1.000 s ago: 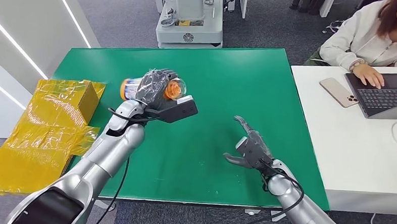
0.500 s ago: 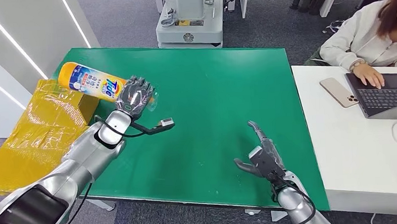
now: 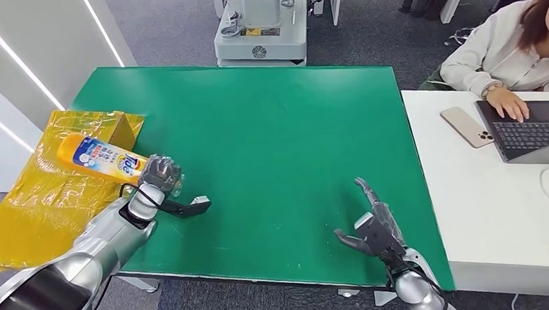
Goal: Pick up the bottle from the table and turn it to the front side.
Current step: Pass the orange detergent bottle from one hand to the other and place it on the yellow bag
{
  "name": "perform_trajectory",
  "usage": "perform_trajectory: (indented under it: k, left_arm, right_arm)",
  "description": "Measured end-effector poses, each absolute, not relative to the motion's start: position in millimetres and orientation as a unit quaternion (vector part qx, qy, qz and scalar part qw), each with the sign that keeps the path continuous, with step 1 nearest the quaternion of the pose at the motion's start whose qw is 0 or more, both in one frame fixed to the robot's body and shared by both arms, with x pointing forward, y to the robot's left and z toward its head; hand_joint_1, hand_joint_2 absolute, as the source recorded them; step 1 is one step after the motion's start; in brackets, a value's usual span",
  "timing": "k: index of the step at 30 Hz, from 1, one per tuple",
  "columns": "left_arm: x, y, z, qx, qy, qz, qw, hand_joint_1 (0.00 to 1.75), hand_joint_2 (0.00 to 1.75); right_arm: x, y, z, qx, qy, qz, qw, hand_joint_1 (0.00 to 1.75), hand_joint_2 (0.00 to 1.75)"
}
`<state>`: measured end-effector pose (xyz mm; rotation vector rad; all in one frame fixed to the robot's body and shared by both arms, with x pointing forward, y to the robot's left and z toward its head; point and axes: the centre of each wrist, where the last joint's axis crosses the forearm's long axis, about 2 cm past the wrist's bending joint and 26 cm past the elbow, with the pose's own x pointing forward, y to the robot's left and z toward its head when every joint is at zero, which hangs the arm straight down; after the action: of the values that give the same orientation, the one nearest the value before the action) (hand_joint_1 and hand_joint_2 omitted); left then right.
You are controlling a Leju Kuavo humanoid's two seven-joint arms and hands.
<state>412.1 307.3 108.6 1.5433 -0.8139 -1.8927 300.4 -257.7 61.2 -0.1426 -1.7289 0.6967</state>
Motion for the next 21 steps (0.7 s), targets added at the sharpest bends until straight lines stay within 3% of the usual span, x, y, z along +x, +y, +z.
perform_trajectory:
  k: [7,18,19,21]
  left_arm:
    - [405,354,101,0.575,-0.254,-0.713,0.311,1.75,1.75]
    - [401,368,98,0.522,-0.293,-0.692,0.404,1.70,1.75]
    - [401,368,98,0.520,-0.298,-0.691,0.405,1.63,1.75]
    - [400,369,97,0.514,-0.313,-0.690,0.402,0.78,1.75]
  right_arm:
    - [306,-258,61,-0.052,-0.737,0.315,0.596,0.00,1.75]
    - [323,-253,68,-0.043,-0.738,0.329,0.588,0.00,1.75]
    - [324,-253,68,-0.041,-0.738,0.329,0.588,0.00,1.75]
    - [326,-252,68,-0.039,-0.738,0.331,0.587,0.00,1.75]
